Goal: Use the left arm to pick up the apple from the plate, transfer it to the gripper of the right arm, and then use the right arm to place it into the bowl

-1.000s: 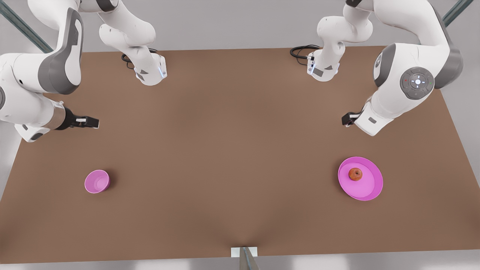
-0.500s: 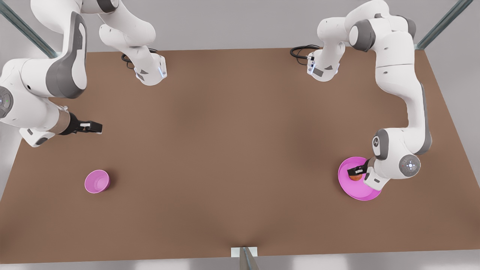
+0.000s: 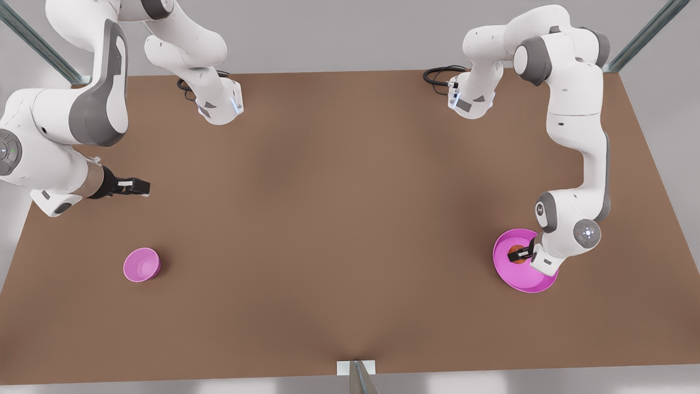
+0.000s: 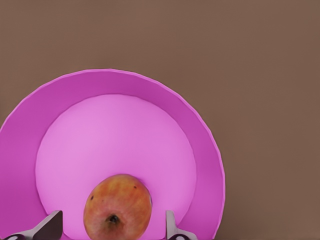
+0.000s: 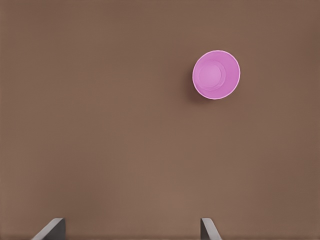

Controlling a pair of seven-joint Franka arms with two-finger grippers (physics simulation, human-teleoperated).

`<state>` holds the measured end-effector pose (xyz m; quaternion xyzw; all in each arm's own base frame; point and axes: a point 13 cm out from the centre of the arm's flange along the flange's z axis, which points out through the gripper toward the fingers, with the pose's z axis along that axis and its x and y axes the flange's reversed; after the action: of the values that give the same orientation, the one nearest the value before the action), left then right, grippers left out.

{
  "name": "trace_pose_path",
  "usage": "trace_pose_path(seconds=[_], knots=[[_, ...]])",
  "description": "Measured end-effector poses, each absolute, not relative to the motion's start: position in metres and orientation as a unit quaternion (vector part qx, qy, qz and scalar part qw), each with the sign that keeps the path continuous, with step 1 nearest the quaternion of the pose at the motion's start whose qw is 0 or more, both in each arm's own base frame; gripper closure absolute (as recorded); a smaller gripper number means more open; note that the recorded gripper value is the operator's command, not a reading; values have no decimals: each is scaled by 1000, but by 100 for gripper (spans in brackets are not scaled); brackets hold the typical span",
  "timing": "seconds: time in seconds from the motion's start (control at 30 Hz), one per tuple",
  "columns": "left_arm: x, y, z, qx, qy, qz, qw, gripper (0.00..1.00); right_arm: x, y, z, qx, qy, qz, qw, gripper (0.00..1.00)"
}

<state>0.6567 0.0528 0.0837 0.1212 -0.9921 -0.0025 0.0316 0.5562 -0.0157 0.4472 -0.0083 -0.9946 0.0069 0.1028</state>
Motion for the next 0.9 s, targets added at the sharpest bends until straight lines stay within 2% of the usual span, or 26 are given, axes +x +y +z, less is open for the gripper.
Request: trace_pose_path(seconds=[0.87, 0.9], knots=[[647, 59, 37, 108, -993, -3, 43, 0, 557, -11, 443, 1, -994, 6, 106, 0], [647, 59, 37, 108, -993, -3, 42, 3, 557, -11, 443, 2, -994, 6, 107, 0]])
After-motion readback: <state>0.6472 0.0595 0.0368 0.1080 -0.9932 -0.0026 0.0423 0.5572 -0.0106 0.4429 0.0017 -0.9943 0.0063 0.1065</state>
